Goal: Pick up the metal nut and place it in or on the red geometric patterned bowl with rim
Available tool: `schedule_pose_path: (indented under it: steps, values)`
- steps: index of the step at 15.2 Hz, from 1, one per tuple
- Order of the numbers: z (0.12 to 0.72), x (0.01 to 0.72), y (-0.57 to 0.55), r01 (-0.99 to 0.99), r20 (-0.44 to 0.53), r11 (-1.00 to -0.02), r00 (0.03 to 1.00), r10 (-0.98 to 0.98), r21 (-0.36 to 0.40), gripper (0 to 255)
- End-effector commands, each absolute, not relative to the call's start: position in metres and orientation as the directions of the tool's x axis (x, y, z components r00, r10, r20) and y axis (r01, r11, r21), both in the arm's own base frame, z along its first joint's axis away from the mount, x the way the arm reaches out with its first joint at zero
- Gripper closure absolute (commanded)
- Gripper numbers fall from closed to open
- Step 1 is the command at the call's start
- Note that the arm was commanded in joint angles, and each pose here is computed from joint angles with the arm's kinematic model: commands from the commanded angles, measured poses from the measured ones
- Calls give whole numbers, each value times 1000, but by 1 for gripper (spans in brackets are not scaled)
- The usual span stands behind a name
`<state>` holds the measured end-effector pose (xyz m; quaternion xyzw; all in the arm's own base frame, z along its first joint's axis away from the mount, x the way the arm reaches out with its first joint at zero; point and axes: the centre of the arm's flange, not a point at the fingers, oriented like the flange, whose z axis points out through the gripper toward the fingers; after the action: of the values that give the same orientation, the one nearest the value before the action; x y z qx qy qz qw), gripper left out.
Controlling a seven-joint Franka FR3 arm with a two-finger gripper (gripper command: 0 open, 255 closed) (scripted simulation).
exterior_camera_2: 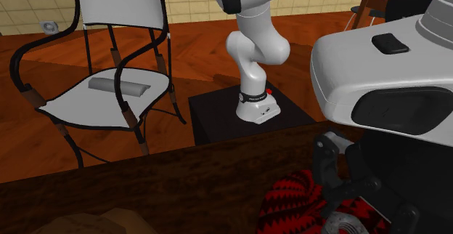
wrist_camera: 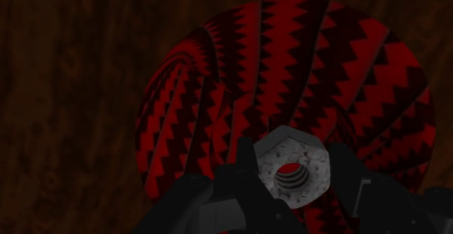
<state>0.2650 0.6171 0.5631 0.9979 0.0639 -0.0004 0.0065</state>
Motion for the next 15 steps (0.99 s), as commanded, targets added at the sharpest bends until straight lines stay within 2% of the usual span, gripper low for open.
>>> schedule_pose_path:
  steps: [1,3,4,9,13,15]
  values:
    - [563,265,617,128,-2,-992,992,128,13,255]
    - [563,265,617,128,-2,-992,992,128,13,255]
    - [563,265,617,128,-2,-992,992,128,13,0]
    - [563,265,617,128,-2,-992,992,128,13,0]
    - [613,265,618,128,-2,-992,992,128,13,0]
    - [613,265,618,128,-2,-992,992,128,13,0]
